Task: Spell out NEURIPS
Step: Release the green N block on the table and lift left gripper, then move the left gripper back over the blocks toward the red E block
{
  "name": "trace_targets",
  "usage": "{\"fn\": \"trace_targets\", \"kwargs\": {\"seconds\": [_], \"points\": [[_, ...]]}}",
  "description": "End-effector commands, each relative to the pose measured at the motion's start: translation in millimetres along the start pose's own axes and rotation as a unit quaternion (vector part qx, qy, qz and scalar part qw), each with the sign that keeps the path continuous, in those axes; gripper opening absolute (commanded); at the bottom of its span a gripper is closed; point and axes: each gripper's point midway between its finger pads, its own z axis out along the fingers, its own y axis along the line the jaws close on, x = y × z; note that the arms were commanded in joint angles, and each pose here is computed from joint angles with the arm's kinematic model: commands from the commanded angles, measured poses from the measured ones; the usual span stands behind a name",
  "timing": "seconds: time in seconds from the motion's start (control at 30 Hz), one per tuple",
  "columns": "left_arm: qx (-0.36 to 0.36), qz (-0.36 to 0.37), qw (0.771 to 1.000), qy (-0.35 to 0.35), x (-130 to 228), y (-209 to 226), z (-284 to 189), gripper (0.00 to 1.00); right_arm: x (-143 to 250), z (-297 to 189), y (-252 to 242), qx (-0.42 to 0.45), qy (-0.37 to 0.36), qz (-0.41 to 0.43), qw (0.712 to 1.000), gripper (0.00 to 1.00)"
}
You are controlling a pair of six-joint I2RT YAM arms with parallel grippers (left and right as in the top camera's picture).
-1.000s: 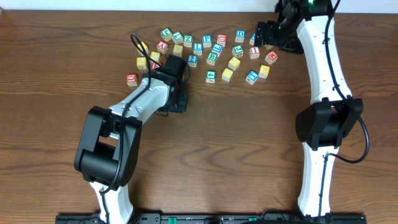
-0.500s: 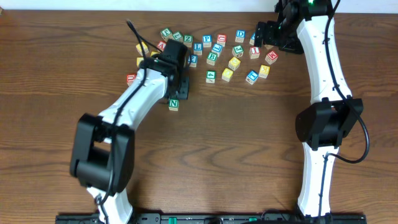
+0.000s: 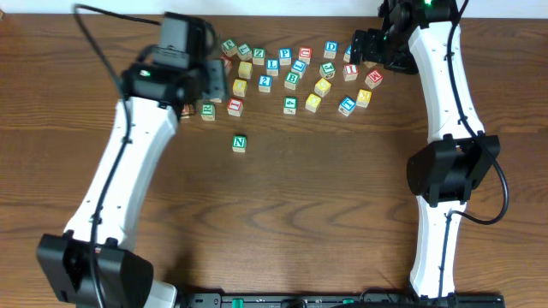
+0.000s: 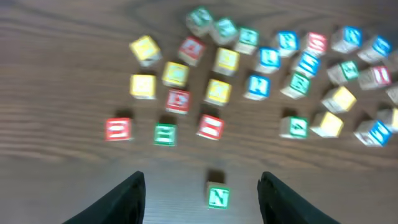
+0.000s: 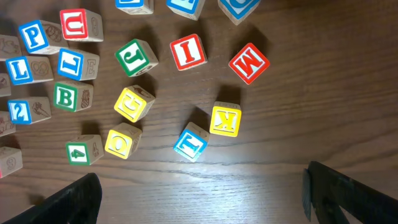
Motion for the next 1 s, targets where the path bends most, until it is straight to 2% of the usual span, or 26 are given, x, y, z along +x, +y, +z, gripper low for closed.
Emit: {"fn": "trace_targets", "kwargs": {"seconds": [0.0,0.23,0.97], "points": [[-0.021,-0.037,0.999,-0.015,-15,30,-11,0.57,-3,-11,8,-0.007,-0.014,-0.003,1.0,0.99],[-0.044,-0.066,0.997,-0.013,-17,61,-13,0.57,-3,-11,8,-0.007,-0.014,-0.003,1.0,0.99],[-0.062,-0.071,0.995,0.025,-7,73,35,0.57,-3,-11,8,-0.007,-0.014,-0.003,1.0,0.99]]}}
